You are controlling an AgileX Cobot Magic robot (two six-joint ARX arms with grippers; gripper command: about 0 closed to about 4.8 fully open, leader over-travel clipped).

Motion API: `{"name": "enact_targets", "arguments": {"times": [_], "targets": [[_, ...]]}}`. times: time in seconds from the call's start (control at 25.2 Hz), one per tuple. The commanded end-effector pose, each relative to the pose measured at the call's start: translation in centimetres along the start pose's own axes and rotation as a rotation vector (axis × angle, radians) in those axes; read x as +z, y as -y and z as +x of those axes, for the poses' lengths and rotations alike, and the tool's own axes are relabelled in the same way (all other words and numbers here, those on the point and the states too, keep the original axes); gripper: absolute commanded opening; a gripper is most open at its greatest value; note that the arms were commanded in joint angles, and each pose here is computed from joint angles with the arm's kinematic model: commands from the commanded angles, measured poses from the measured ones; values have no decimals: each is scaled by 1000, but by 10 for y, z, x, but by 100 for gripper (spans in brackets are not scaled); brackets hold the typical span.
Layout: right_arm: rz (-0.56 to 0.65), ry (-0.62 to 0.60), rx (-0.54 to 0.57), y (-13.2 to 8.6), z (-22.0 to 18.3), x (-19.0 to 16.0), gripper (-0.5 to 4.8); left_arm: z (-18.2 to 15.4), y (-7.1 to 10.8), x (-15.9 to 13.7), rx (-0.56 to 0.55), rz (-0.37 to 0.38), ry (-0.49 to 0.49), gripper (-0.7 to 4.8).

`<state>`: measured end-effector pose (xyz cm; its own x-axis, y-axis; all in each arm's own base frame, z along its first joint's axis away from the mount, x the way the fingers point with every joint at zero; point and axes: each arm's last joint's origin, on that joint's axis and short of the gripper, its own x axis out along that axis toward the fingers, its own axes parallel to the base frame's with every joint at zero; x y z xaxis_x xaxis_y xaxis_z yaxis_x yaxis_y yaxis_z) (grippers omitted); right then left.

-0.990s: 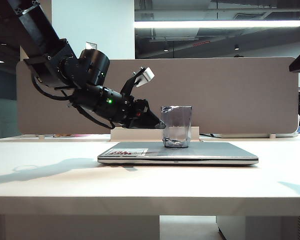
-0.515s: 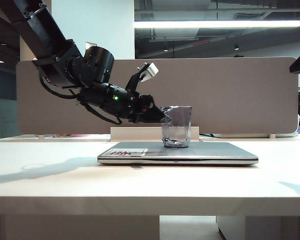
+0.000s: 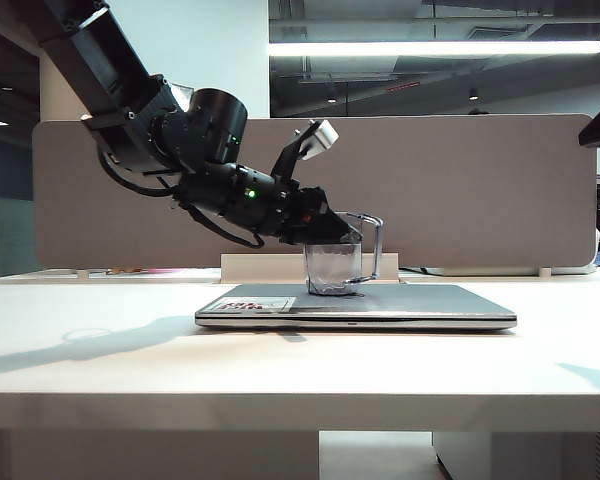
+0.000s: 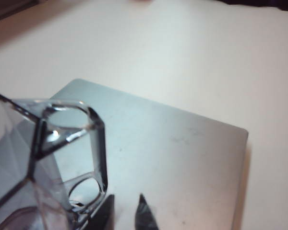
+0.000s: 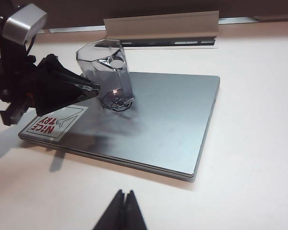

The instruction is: Pick up the water cup and place it on the side of the laptop close to you.

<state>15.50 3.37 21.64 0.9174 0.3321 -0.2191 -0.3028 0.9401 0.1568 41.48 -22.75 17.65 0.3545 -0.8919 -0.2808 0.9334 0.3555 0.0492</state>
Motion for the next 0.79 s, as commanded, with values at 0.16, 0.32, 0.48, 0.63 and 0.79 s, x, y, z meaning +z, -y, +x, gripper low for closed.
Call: {"name": "enact_targets", "arguments": {"times": [0.16,0.32,0.48,0.63,0.79], "targets": [[-6,17,3,0,0,3,-9,14,13,4,69,-26,-23,89],[-6,18,2,0,0,3,-9,28,30,8,183,-97,-55,155],[-6,18,3,0,0,3,-9,44,51,15,405,-80,-93,155],[-6,18,2,0,0,3,-9,51,63,19,513,-96,-102,157],[-6,18,3,0,0,3,-9,52,64,20,556,-139,-81,156]]}}
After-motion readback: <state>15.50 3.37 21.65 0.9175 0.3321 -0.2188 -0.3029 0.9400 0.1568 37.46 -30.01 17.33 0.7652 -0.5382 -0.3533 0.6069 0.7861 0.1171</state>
